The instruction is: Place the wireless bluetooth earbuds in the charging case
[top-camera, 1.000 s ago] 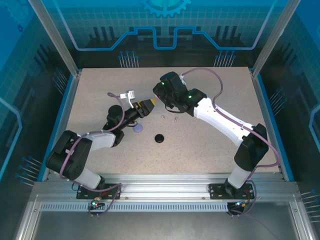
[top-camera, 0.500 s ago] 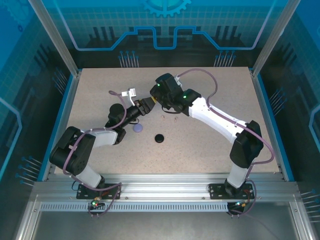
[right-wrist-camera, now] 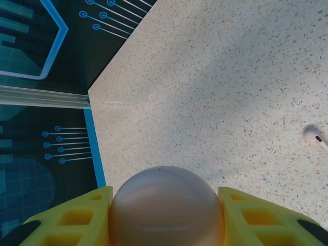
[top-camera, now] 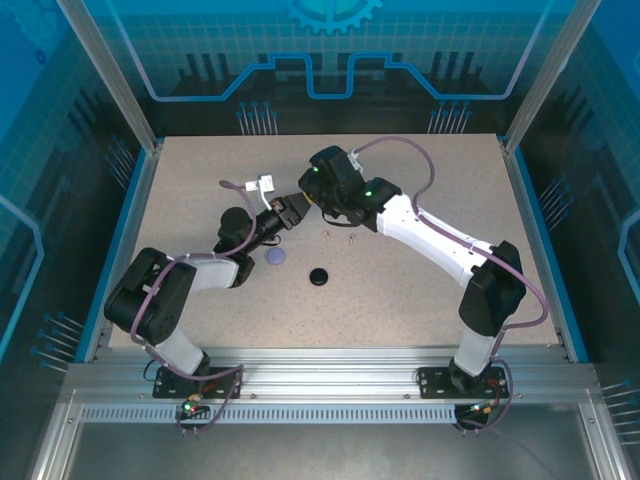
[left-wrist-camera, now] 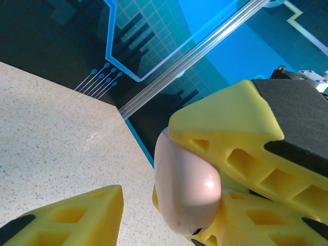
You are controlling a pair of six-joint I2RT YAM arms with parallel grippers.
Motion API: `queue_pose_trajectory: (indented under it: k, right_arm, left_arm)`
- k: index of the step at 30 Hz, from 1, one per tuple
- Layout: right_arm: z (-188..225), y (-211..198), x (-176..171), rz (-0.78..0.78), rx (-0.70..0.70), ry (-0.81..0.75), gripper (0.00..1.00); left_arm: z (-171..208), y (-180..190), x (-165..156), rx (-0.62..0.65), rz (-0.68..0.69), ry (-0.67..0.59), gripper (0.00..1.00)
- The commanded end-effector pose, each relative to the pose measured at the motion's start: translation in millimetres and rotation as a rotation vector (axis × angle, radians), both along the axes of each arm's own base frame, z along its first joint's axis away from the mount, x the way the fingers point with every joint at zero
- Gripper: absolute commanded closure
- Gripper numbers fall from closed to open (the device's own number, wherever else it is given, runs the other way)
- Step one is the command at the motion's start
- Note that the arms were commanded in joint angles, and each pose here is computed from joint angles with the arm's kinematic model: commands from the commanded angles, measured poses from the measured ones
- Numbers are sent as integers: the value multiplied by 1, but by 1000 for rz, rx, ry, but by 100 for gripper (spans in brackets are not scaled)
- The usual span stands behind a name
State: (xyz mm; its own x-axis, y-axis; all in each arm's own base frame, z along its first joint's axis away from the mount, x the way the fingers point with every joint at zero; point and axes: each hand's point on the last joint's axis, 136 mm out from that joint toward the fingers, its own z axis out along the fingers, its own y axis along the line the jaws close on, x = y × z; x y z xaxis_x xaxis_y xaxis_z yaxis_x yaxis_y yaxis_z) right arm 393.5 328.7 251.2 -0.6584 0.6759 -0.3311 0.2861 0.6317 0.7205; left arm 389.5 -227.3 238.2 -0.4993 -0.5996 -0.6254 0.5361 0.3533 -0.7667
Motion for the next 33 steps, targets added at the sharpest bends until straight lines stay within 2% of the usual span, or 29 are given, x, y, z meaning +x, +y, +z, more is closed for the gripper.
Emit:
queue_pose_trajectory:
  k: [1,11,18,20,23,25,28,33]
  right_arm:
    - [8,14,-5,12,31,-11,69]
    - [0,17,-11,-30,81,12,70]
    - [4,16,-12,-35,87,7,69]
    - [7,14,-12,-40,91,0,64]
    - [17,9,-7,-41,95,-34,42]
    - [27,2,-4,-46,94,-60,35]
    - [41,-17,-3,-74,61,-104,31]
    - [54,-52,-8,-58,-42,-168,31]
  left_arm:
    - [14,1,4,-37,22,-51,53]
    - [17,3,2,-67,71,-79,57]
    - [20,4,2,-70,76,-86,76]
    - [21,4,1,-73,77,-85,80]
    - [21,5,1,-78,78,-81,86]
    - [20,4,0,-78,76,-77,90]
    - [16,4,1,-73,71,-58,93]
    - [9,0,1,-44,34,-19,99]
